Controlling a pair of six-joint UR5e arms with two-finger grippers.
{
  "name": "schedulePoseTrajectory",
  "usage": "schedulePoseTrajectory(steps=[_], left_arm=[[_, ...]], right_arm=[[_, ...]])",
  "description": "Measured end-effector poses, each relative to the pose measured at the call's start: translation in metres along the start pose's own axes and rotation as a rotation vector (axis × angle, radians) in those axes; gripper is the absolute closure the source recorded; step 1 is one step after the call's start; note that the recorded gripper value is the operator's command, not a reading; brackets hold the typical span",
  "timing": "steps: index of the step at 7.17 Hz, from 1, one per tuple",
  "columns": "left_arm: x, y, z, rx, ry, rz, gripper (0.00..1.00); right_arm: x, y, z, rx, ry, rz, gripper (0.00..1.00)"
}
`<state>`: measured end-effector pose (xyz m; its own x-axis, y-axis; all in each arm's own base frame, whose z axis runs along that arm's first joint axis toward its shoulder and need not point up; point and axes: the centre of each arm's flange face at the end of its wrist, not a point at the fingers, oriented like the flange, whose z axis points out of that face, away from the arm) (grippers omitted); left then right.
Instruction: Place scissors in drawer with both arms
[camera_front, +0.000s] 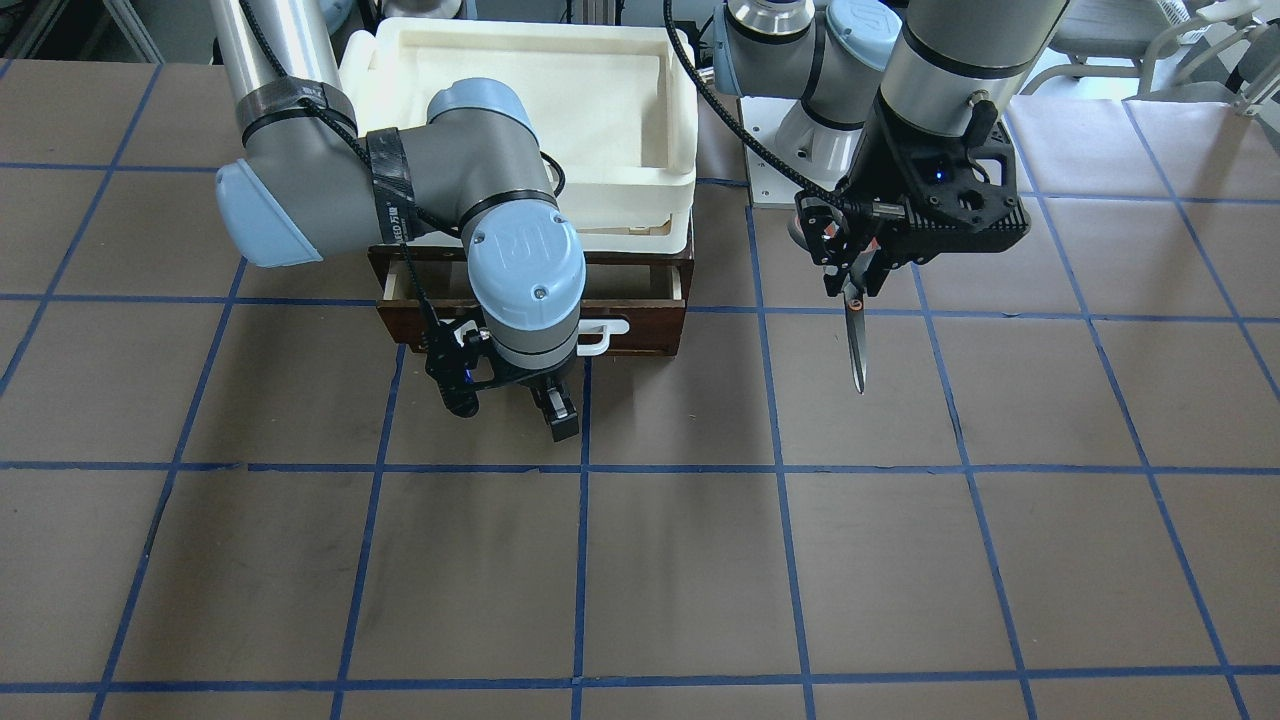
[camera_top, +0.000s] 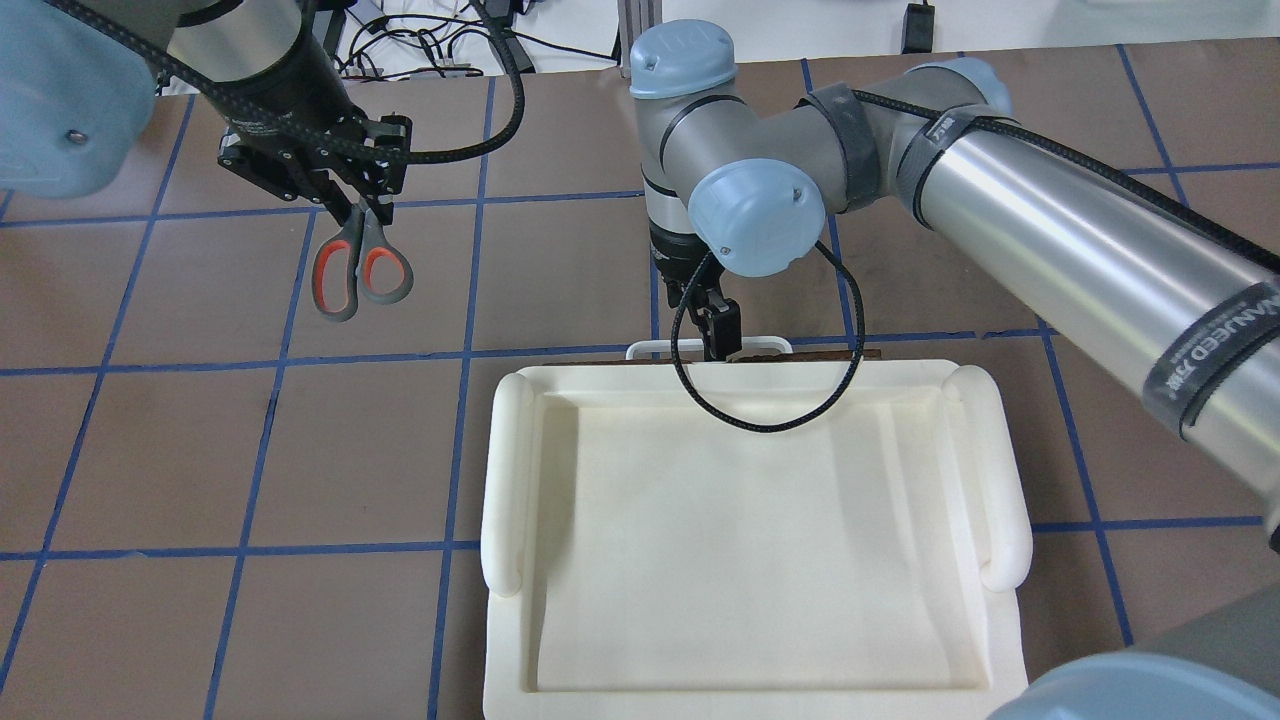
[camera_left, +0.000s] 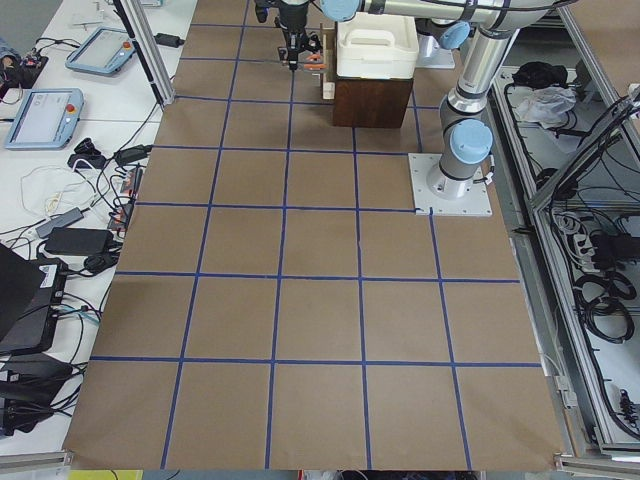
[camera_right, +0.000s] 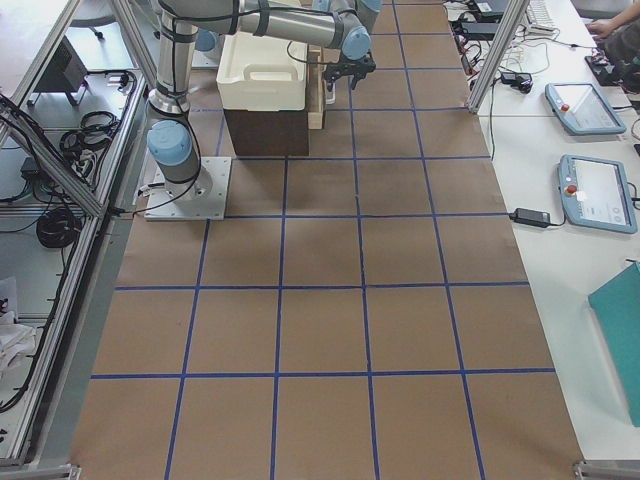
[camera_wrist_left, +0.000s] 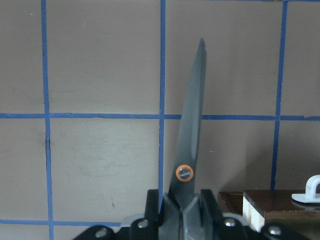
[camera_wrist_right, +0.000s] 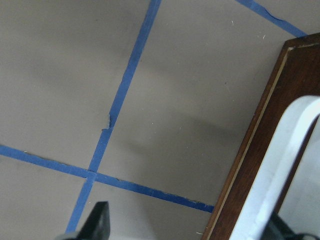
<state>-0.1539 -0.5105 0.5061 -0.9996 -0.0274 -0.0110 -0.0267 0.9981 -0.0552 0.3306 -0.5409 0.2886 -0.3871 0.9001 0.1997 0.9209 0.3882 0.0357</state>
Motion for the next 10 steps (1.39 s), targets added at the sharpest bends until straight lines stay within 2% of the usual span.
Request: schedulePoseTrajectory(steps=[4,10], left_arm=[[0.000,0.001,-0.001,0.001,-0.002,0.000,0.91],[0.001,0.002,0.005,-0.011,0.000,0.021,0.89]], right_arm=[[-0.020,-0.004,-0.006,0.013,-0.041,-0.019,0.00],[-0.047,-0.016,-0.011,0.029,-0.071,-0.048,0.00]])
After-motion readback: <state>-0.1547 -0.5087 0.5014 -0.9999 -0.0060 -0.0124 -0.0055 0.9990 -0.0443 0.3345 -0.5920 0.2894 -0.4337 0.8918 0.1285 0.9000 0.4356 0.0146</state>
